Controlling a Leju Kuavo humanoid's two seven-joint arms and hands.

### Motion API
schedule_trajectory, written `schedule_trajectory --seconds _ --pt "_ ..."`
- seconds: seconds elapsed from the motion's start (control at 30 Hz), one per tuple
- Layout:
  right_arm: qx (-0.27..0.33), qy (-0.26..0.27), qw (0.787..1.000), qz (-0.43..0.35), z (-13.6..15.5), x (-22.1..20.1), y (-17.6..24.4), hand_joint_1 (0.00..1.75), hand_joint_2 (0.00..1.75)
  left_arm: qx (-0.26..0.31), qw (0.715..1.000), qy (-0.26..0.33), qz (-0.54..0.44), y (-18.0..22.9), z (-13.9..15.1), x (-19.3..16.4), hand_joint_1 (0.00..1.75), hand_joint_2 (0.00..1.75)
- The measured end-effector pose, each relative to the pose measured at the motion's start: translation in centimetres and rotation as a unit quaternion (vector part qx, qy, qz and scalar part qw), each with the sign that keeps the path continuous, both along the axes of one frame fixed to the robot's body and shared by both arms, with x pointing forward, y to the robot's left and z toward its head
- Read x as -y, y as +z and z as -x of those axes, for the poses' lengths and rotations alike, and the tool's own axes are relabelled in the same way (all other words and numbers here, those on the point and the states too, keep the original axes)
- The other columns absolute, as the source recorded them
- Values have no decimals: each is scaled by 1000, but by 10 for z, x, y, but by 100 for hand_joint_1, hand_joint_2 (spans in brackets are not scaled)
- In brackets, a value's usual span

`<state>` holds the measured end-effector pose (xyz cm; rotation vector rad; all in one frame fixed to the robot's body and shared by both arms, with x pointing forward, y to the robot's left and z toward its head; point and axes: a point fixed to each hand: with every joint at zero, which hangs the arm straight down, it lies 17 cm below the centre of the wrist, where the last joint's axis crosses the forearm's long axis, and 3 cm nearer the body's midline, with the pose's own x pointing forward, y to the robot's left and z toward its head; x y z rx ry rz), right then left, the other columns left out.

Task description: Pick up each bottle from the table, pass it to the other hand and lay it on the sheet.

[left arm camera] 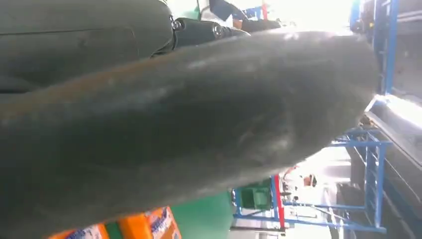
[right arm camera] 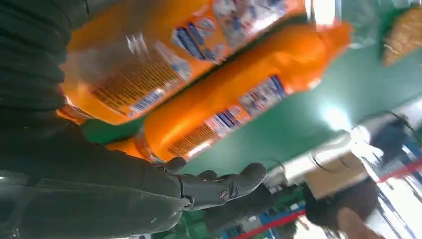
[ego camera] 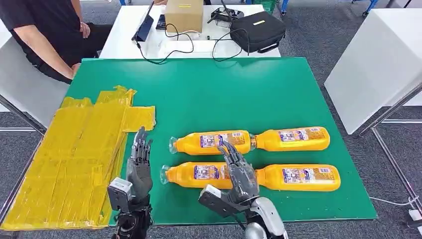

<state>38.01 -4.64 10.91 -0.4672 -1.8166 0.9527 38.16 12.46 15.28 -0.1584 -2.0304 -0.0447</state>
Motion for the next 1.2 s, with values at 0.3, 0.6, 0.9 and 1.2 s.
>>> schedule_trajectory --seconds 0.3,0.6,0.9,1.2 --pt "-49 -4 997 61 0 8 -35 0 175 -2 1000 -17 4 0 -1 12 0 0" --pt "-60 -5 996 72 -2 12 -46 0 175 -5 1000 -20 6 -1 -1 15 0 0" --pt "-66 -10 994 84 -13 16 -53 0 0 -5 999 -35 10 0 -4 27 0 0" --pt "-30 -15 996 84 -1 19 -48 0 0 -14 999 -31 22 -3 -2 31 0 0"
